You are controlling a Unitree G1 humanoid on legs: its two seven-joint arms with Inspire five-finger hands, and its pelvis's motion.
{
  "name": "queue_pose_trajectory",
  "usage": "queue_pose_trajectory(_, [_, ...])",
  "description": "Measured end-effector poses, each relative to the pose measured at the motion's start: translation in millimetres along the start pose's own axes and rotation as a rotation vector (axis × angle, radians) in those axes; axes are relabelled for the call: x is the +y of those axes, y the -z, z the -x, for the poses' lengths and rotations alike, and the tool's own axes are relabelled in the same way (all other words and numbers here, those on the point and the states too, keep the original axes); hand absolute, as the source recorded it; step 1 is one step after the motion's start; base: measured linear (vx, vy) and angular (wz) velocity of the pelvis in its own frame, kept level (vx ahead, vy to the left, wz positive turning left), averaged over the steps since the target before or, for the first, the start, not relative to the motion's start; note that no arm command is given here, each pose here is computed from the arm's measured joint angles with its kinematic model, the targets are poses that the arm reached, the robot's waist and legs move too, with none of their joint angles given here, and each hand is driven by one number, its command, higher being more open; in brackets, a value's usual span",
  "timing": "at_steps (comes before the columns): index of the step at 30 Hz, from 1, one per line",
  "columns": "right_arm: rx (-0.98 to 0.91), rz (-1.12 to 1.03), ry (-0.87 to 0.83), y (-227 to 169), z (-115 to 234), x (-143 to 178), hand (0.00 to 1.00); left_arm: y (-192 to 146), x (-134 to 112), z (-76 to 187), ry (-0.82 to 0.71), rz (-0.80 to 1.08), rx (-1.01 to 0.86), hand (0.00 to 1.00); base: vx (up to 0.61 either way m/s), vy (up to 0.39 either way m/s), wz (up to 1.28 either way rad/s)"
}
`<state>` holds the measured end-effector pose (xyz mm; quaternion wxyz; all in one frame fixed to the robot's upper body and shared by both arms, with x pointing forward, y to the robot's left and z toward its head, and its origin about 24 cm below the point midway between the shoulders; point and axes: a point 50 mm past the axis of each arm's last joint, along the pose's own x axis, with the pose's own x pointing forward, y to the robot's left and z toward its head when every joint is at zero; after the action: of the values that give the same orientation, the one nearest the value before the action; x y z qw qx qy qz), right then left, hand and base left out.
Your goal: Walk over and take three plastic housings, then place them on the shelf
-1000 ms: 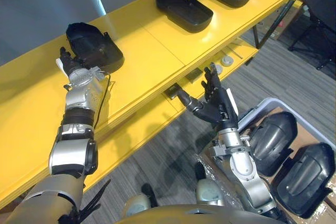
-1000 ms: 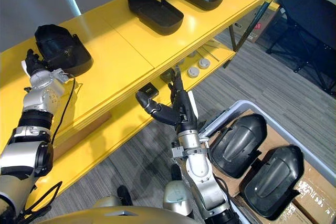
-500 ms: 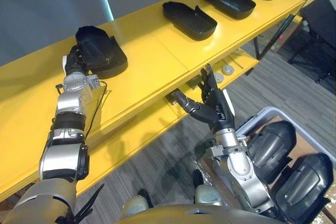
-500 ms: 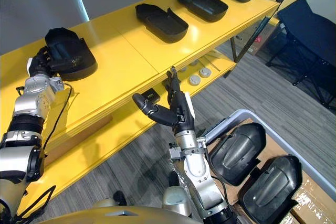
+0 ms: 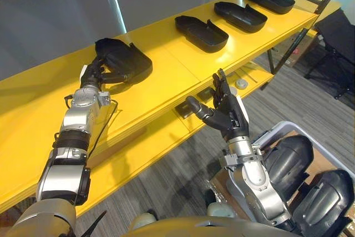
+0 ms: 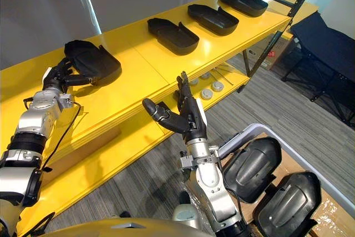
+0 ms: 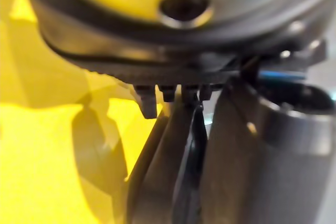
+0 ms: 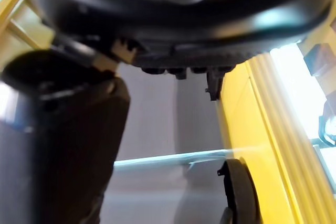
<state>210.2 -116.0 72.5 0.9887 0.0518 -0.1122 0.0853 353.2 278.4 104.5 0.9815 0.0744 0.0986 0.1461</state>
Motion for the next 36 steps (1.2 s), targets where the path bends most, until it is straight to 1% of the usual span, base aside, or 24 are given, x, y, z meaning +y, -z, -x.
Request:
queue_pose_trajectory(5, [0.007, 0.0, 0.006, 1.1, 1.5, -0.3, 1.0, 0.7, -5.5, 0.2, 0.028, -0.035, -0.005, 1.0, 0.0, 0.0, 0.0])
queue_pose_trajectory(8, [0.01, -0.001, 0.006, 1.7, 2.3, -0.4, 1.0, 0.7, -5.3, 0.3, 0.005, -0.074, -0.012, 1.0, 0.0, 0.0, 0.0])
queue_pose_trajectory(12, [0.017, -0.001, 0.011, 3.7, 7.5, -1.7, 1.0, 3.1, 3.7, 1.8, -0.136, -0.144, -0.024, 1.0, -0.01, -0.003, 0.0])
queue_pose_trajectory(14, [0.002, 0.026, -0.007, 1.8, 8.9, -4.3, 1.0, -0.4, 16.8, 13.6, -0.249, -0.104, -0.101, 1.0, -0.03, -0.022, 0.05])
queue_pose_trajectory(15, [-0.003, 0.039, -0.017, 0.9, 8.7, -5.3, 1.0, -2.8, 18.6, 17.7, -0.264, -0.094, -0.13, 1.0, -0.02, -0.019, 0.13])
queue_pose_trajectory(16, [-0.016, 0.099, -0.042, -1.0, 8.0, -7.3, 1.0, -7.9, 20.0, 28.8, -0.271, -0.073, -0.202, 1.0, -0.01, -0.018, 0.18])
queue_pose_trajectory(17, [-0.034, 0.195, -0.072, -3.5, 6.4, -10.4, 1.0, -10.5, 18.1, 42.5, -0.243, -0.045, -0.267, 1.0, 0.0, -0.015, 0.22])
queue_pose_trajectory(18, [-0.045, 0.239, -0.088, -5.4, 4.5, -12.3, 1.0, -11.6, 15.5, 50.2, -0.222, -0.029, -0.295, 1.0, 0.0, -0.01, 0.25])
queue_pose_trajectory(20, [-0.117, 0.434, -0.174, -19.2, -11.1, -19.4, 1.0, -8.5, 2.5, 79.8, -0.15, 0.014, -0.368, 1.0, -0.01, 0.001, 0.31])
queue_pose_trajectory(22, [-0.179, 0.563, -0.231, -33.0, -27.2, -22.5, 1.0, 1.4, -5.7, 94.2, -0.111, 0.055, -0.366, 1.0, -0.03, 0.003, 0.34])
queue_pose_trajectory(24, [-0.232, 0.676, -0.267, -45.8, -43.5, -23.7, 1.0, 14.0, -8.4, 102.5, -0.082, 0.068, -0.332, 1.0, -0.07, -0.018, 0.42])
queue_pose_trajectory(25, [-0.257, 0.756, -0.285, -52.0, -53.0, -24.7, 1.0, 22.2, -7.2, 105.1, -0.068, 0.079, -0.299, 1.0, -0.08, -0.035, 0.44])
queue_pose_trajectory(28, [-0.252, 0.892, -0.299, -60.0, -73.9, -34.0, 1.0, 36.4, -2.3, 112.2, -0.045, 0.112, -0.243, 1.0, -0.07, -0.049, 0.43])
queue_pose_trajectory(30, [-0.229, 0.922, -0.293, -60.6, -81.0, -39.1, 1.0, 38.9, 1.3, 118.7, -0.036, 0.141, -0.243, 1.0, -0.02, -0.034, 0.34])
queue_pose_trajectory(33, [-0.182, 0.964, -0.326, -58.5, -90.1, -42.8, 1.0, 38.7, 9.4, 135.4, -0.024, 0.203, -0.294, 1.0, 0.02, -0.012, 0.25])
queue_pose_trajectory(36, [-0.125, 1.008, -0.382, -52.8, -99.2, -41.8, 1.0, 37.0, 7.5, 152.5, 0.025, 0.285, -0.354, 1.0, 0.02, -0.006, 0.24])
